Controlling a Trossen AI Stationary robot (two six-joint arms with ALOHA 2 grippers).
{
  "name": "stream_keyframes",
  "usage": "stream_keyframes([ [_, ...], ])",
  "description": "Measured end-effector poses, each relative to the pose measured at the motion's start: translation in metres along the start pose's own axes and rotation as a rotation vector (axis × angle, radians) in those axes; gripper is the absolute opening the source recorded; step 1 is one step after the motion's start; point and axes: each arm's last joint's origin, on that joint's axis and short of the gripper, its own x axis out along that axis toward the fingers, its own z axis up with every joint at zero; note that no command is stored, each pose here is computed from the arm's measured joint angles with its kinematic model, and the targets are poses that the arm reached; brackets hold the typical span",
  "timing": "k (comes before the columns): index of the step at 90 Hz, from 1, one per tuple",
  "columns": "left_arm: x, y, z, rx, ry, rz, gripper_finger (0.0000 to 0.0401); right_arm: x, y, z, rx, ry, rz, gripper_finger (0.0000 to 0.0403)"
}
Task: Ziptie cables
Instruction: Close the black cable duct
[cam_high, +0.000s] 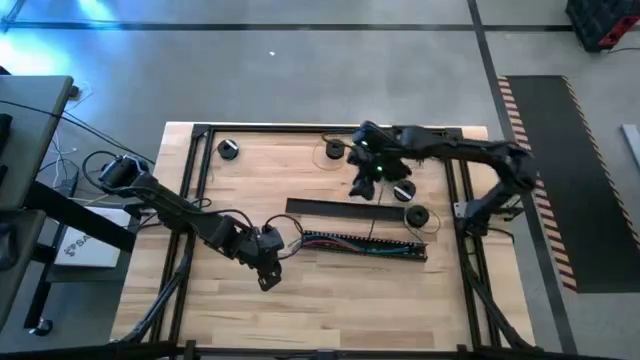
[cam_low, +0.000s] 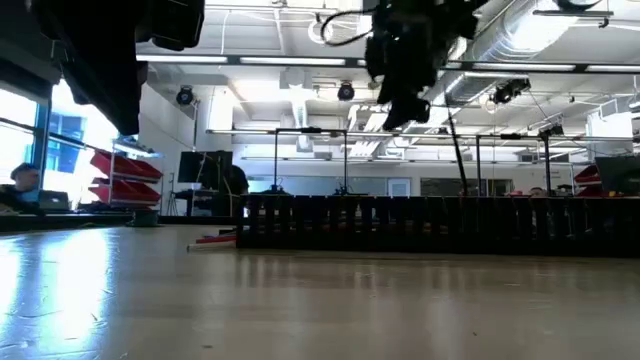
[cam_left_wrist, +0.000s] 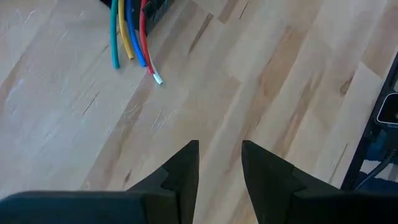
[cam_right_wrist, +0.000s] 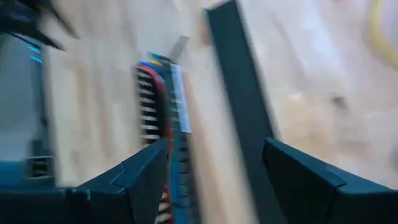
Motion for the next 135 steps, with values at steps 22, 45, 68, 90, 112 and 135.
stream_keyframes([
  [22, 0.0, 0.001, 0.004, 0.015, -0.056, 0.021, 0.0103, 0.015, 0.018, -0.002, -0.155, 0.194, 0.131, 0.0242],
  [45, 0.0, 0.001, 0.009, 0.064, -0.099, 0.026, 0.0103, 0.062, 0.065, -0.027, -0.351, 0.211, 0.102, 0.0242],
  [68, -0.047, 0.012, 0.01, -0.105, 0.0, 0.063, 0.0103, 0.098, 0.074, -0.053, -0.294, 0.174, 0.068, 0.0188],
  [90, -0.14, 0.037, 0.0, -0.277, -0.261, -0.023, 0.0103, 0.127, 0.077, -0.061, -0.292, 0.161, -0.05, 0.0111],
  [112, -0.186, 0.068, -0.014, -0.35, -0.397, -0.138, 0.0103, 0.158, 0.086, -0.037, -0.273, 0.128, -0.033, 0.0035],
  [135, -0.2, 0.08, -0.018, -0.351, -0.448, -0.168, 0.0103, 0.189, 0.11, 0.029, -0.228, -0.005, 0.012, 0.0015],
])
